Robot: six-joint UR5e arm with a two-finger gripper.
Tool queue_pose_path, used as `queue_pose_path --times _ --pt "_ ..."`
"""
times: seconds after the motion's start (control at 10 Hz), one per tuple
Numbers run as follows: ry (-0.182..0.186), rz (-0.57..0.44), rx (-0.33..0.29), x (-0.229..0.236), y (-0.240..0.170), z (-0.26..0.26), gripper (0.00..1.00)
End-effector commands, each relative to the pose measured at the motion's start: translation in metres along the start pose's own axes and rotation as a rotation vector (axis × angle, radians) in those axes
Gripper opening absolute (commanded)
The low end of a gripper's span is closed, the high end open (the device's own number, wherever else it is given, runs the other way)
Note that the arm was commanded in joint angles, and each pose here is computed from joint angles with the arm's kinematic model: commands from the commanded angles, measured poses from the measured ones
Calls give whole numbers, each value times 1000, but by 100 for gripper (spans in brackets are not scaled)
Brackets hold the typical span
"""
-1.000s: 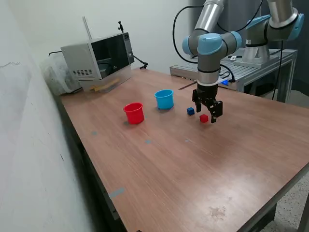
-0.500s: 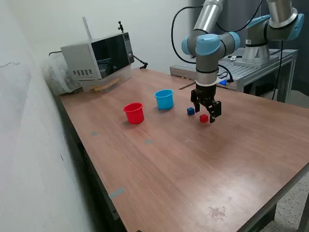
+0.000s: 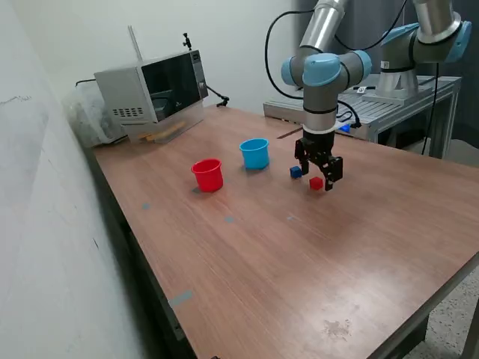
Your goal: Place red objects in the red bin, and blue objects in the blue bin.
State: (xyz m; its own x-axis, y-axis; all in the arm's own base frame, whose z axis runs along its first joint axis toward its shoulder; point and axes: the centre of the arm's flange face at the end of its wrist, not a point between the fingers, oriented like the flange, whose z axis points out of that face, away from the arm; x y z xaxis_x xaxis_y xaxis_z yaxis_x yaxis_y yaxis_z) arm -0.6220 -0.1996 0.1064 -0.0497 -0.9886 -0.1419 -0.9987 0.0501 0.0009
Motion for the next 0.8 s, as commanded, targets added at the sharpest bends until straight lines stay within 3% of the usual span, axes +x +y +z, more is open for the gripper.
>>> queue_pose_path --times 0.0,0.7 --pt "15 -7 0 1 -1 2 100" --pt "14 -6 3 1 -1 8 100"
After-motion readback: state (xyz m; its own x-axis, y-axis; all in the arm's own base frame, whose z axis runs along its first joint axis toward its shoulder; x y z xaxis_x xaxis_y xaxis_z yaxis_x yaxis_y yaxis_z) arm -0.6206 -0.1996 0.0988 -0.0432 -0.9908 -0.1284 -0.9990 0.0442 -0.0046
